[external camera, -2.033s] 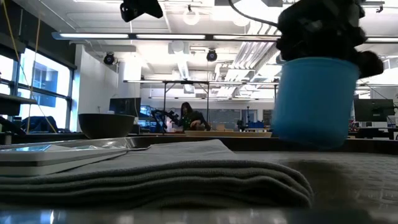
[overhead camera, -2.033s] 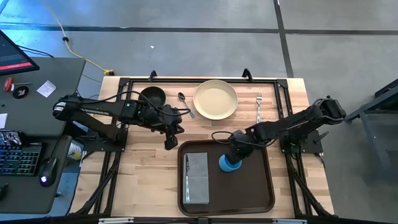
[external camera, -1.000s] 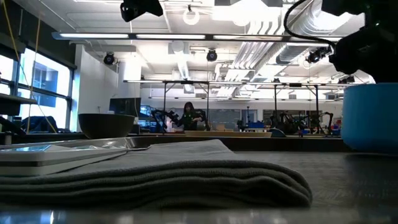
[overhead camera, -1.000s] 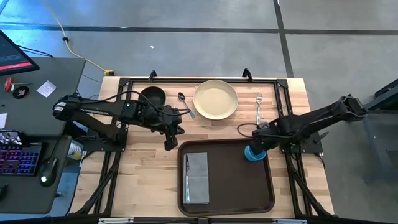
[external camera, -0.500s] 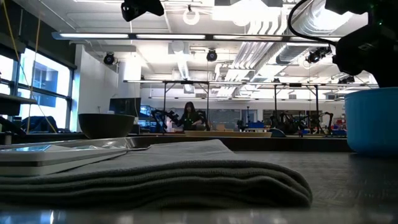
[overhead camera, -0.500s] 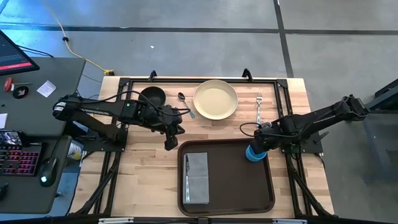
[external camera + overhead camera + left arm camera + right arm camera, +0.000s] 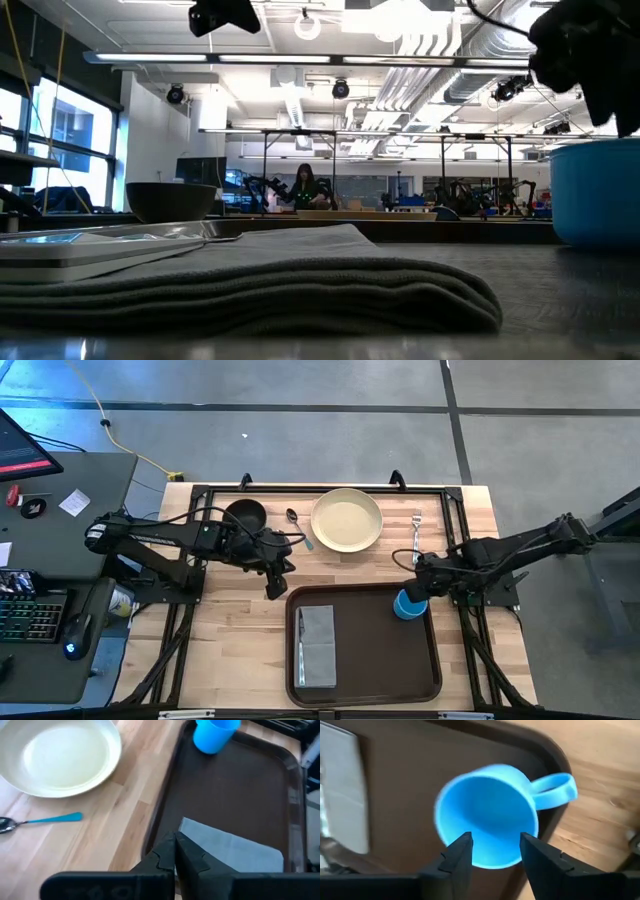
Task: Set up tray
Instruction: Adjust the white plate on the table
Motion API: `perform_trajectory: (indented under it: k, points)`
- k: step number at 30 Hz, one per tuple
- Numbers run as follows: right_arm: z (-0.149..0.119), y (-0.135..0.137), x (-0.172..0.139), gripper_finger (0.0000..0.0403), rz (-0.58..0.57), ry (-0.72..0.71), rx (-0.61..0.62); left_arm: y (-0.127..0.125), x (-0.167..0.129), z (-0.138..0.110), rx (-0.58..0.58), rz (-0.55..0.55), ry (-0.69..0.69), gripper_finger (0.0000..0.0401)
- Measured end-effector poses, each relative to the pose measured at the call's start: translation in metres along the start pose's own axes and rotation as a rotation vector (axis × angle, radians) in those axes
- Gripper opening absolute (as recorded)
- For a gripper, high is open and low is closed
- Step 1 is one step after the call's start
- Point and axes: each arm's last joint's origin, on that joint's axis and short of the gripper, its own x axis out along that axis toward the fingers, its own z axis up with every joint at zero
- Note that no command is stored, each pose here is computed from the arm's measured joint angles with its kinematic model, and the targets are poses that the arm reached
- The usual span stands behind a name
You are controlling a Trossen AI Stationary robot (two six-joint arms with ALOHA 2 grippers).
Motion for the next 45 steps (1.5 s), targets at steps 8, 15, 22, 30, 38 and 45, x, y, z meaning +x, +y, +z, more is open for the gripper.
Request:
perform_trajectory:
  k: [8, 15, 22, 30, 38, 45]
  points:
    - [0.002, 0.018, -0.028, 0.0154, 0.100, -0.124, -0.060, 0.000, 0.000, 0.000, -0.003, 0.010, -0.005, 0.0059]
    - [0.026, 0.048, -0.045, 0.0140, 0.107, -0.253, -0.173, 0.005, 0.000, -0.005, -0.051, 0.105, 0.021, 0.0060]
    - [0.069, 0.097, -0.033, 0.0138, 0.129, -0.280, -0.358, 0.009, 0.000, -0.009, -0.101, 0.099, 0.088, 0.0060]
    - [0.092, 0.144, 0.019, 0.0138, 0.148, -0.218, -0.549, 0.019, -0.007, -0.027, -0.195, 0.214, 0.254, 0.0060]
    - [0.160, 0.152, 0.047, 0.0138, 0.035, -0.194, -0.685, 0.020, -0.013, -0.030, -0.268, 0.198, 0.286, 0.0060]
    - [0.195, 0.154, 0.074, 0.0138, -0.054, -0.138, -0.853, 0.020, -0.017, -0.033, -0.314, 0.150, 0.336, 0.0060]
